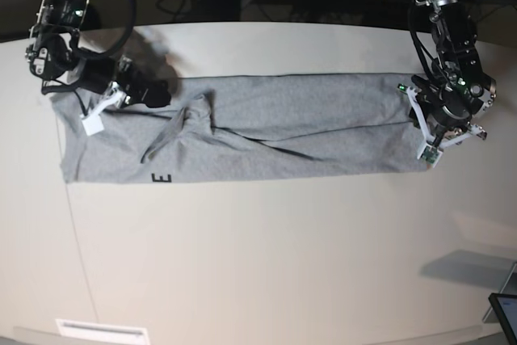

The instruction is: Fold the T-shirt properly

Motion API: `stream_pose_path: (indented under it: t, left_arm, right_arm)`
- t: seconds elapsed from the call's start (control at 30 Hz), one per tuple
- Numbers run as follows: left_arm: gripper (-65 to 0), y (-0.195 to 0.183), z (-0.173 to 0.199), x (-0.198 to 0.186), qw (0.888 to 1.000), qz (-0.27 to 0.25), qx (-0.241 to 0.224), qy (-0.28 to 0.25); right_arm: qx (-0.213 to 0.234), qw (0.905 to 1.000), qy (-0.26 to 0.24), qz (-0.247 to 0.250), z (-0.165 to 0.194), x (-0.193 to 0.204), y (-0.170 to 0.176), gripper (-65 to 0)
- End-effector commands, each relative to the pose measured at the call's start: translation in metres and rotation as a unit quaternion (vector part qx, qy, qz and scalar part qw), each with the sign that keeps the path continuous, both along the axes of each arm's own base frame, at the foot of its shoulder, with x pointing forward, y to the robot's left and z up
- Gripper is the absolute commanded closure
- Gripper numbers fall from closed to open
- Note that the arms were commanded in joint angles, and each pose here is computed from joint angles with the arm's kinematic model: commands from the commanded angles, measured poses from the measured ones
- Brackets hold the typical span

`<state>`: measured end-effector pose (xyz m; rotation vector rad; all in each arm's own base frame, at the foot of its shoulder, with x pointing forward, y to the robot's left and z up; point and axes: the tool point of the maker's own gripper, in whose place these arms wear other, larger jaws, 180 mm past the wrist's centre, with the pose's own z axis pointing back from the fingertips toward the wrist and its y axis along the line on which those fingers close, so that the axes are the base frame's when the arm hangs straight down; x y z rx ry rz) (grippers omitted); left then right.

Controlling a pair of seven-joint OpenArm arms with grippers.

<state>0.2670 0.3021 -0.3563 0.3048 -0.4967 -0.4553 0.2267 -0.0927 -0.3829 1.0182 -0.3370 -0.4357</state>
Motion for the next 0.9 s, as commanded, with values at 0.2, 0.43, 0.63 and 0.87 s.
stream_pose_path:
  t: [0.2,0.43,0.63,0.87]
  left_arm:
    - [-23.5,0.003,0.011,0.007,1.0,-0.006,0.008,-0.017]
    - [-23.5,0.005,0.011,0.007,1.0,-0.003,0.009,-0.017]
    - [-23.5,0.005,0.011,0.007,1.0,-0.003,0.009,-0.017]
    - [-23.5,0.005,0.011,0.007,1.0,-0.003,0.009,-0.017]
  right_arm:
    - [0.037,0.9992,-0.004,0.014,0.004,0.008,0.024,-0.1]
    - [0.047,0.9983,-0.014,0.031,0.007,0.018,0.042,-0.1]
    - [0.058,0.9982,0.001,0.016,0.009,0.035,0.042,-0.1]
    - [0.07,0.9972,0.019,0.014,0.001,0.045,0.046,-0.1]
